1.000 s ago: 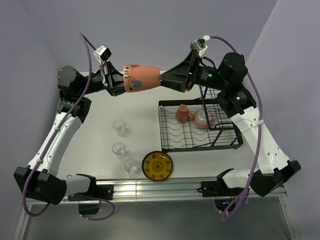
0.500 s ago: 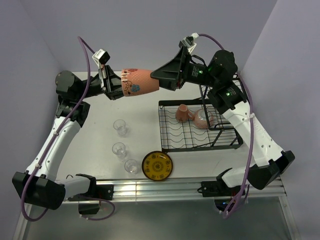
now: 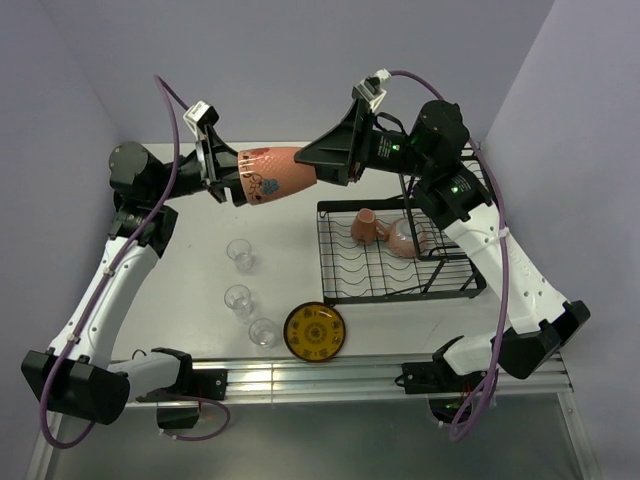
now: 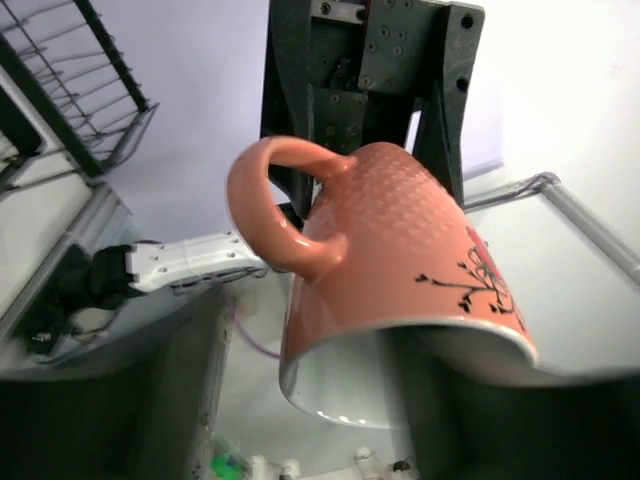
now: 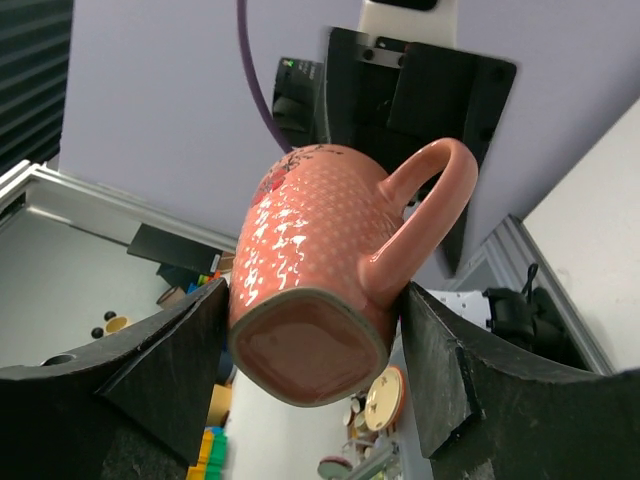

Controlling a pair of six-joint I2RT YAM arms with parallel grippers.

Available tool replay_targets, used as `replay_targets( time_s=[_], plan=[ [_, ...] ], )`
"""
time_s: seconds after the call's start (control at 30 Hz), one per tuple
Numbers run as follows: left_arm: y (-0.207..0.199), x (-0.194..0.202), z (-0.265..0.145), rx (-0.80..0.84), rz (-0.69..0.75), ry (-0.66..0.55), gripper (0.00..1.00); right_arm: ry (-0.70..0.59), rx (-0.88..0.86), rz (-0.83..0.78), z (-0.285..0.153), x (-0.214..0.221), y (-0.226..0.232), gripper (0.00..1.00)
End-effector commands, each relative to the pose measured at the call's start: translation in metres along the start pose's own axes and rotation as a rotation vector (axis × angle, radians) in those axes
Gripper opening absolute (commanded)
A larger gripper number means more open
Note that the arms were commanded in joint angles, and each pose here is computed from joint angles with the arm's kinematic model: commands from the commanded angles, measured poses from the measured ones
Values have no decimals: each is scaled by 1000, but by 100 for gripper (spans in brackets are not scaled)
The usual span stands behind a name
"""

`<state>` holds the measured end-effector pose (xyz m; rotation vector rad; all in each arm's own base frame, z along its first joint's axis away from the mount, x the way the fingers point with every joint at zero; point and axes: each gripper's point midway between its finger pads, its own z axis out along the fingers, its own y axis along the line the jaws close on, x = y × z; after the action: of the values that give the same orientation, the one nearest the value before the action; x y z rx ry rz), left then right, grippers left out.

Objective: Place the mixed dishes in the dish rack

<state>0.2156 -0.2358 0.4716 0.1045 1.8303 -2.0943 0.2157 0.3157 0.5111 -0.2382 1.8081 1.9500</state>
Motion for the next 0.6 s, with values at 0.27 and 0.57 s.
replay_targets(
  time_s=[0.27,0.57],
  plan=[
    [98,-27,-66,-384,-108,-309,99,-36,76,-55,-23,7,-6,0],
    [168,-19,-132,-961,-109,-452,98,-71,658,-190,-72,9,-113,0]
  ],
)
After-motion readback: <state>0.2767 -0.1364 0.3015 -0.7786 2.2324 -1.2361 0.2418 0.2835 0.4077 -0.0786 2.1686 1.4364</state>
